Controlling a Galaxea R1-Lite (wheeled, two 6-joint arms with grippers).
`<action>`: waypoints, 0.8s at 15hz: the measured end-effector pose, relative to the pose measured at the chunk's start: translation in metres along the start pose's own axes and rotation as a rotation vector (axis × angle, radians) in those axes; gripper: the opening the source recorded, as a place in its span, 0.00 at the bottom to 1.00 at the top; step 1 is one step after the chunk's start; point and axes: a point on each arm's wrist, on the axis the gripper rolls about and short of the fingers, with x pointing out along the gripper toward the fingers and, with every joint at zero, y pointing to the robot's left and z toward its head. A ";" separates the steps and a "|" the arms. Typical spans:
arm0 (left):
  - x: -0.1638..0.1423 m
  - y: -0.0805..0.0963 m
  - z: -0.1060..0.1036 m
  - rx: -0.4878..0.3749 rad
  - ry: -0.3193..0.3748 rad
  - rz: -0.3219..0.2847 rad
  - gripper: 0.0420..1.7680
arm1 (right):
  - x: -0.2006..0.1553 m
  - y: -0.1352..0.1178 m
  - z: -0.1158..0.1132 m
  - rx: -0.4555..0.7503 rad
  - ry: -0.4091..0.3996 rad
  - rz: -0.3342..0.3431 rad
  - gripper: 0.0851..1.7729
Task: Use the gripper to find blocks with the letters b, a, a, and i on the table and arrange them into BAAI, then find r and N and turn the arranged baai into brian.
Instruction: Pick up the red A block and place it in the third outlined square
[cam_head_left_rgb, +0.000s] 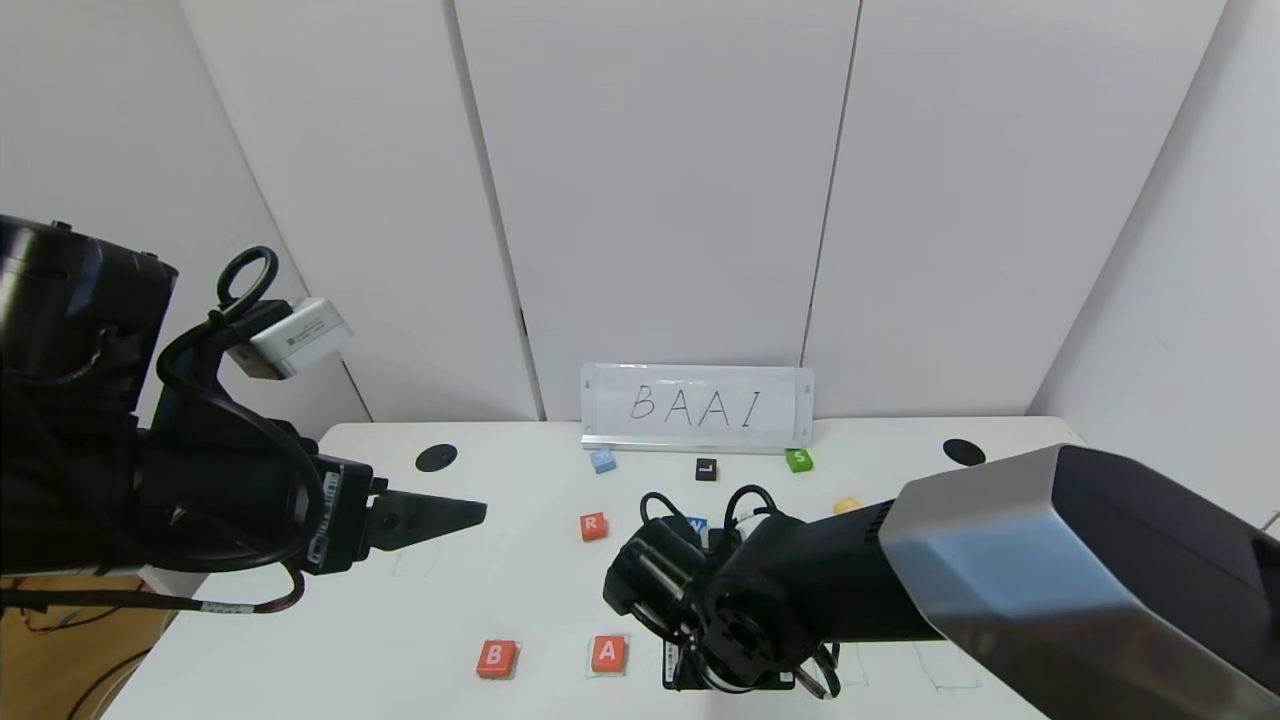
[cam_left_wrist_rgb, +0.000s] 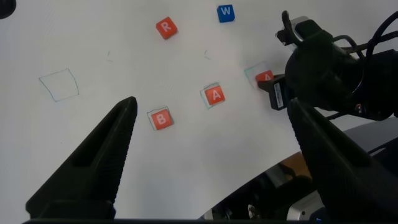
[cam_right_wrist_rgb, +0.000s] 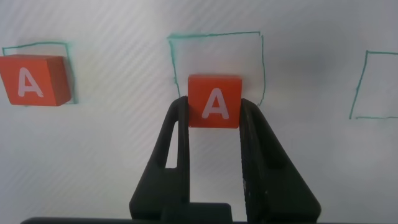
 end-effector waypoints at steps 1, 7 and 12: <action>0.000 0.000 0.000 0.003 0.001 0.000 0.97 | 0.001 0.001 0.000 0.002 -0.003 0.007 0.27; 0.000 0.000 -0.001 0.003 0.002 -0.001 0.97 | 0.007 0.000 -0.001 0.001 -0.016 -0.013 0.27; 0.001 0.000 -0.002 0.001 0.008 0.000 0.97 | 0.010 -0.001 -0.001 0.004 -0.021 -0.026 0.27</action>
